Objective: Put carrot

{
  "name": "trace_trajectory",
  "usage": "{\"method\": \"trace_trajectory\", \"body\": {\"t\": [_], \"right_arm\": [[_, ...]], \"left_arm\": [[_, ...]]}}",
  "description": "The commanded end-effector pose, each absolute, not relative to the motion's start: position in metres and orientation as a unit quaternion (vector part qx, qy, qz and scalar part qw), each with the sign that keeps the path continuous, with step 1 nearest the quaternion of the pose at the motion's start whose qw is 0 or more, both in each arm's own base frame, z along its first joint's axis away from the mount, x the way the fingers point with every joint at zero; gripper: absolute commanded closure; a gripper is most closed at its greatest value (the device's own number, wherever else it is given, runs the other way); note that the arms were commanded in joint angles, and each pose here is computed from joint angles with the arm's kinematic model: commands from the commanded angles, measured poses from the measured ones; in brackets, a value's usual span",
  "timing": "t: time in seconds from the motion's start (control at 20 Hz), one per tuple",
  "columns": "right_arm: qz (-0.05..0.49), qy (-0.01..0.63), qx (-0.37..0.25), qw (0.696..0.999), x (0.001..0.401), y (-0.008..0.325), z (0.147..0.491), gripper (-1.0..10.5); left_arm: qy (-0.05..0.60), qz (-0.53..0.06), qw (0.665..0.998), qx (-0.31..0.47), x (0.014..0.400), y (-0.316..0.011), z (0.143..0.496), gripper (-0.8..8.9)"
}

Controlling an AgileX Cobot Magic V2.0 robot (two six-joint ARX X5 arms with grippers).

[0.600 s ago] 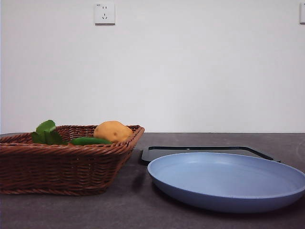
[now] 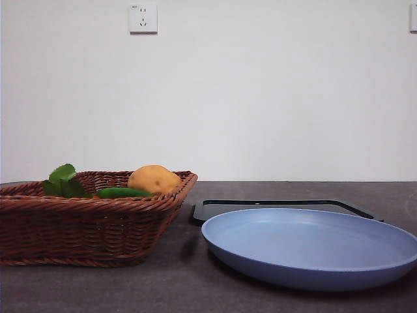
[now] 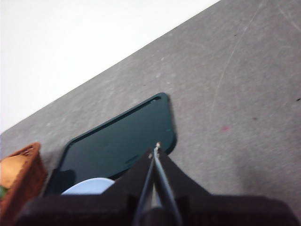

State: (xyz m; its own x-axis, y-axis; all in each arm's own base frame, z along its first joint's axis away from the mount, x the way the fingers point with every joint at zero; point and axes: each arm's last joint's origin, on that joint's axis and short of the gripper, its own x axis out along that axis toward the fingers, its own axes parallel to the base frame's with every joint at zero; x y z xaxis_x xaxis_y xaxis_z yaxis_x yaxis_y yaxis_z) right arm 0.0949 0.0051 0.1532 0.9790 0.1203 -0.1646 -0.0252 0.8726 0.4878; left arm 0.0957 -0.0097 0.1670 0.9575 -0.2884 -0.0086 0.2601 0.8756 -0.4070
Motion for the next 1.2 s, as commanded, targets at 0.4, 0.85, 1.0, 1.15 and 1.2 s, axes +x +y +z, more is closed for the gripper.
{"method": "trace_trajectory", "body": {"t": [0.4,0.85,1.0,1.15,1.2], "right_arm": [[0.044,0.150,0.250,0.956,0.091,0.006,0.184,9.4],[0.064,0.205,0.207,0.955,0.103,0.008,0.234,9.4],[0.084,0.247,0.188,0.947,0.111,0.009,0.244,9.4],[0.117,0.310,0.188,0.925,0.127,0.012,0.250,9.4],[0.128,0.332,0.188,0.915,0.133,0.013,0.249,9.4]], "left_arm": [[0.104,-0.118,0.955,-0.249,0.097,-0.009,0.181,8.06],[0.168,-0.156,0.948,-0.219,0.122,-0.013,0.229,8.06],[0.201,-0.204,0.936,-0.205,0.136,-0.017,0.245,8.06],[0.250,-0.260,0.915,-0.180,0.156,-0.025,0.260,8.07],[0.266,-0.272,0.909,-0.169,0.161,-0.028,0.263,8.07]]}}
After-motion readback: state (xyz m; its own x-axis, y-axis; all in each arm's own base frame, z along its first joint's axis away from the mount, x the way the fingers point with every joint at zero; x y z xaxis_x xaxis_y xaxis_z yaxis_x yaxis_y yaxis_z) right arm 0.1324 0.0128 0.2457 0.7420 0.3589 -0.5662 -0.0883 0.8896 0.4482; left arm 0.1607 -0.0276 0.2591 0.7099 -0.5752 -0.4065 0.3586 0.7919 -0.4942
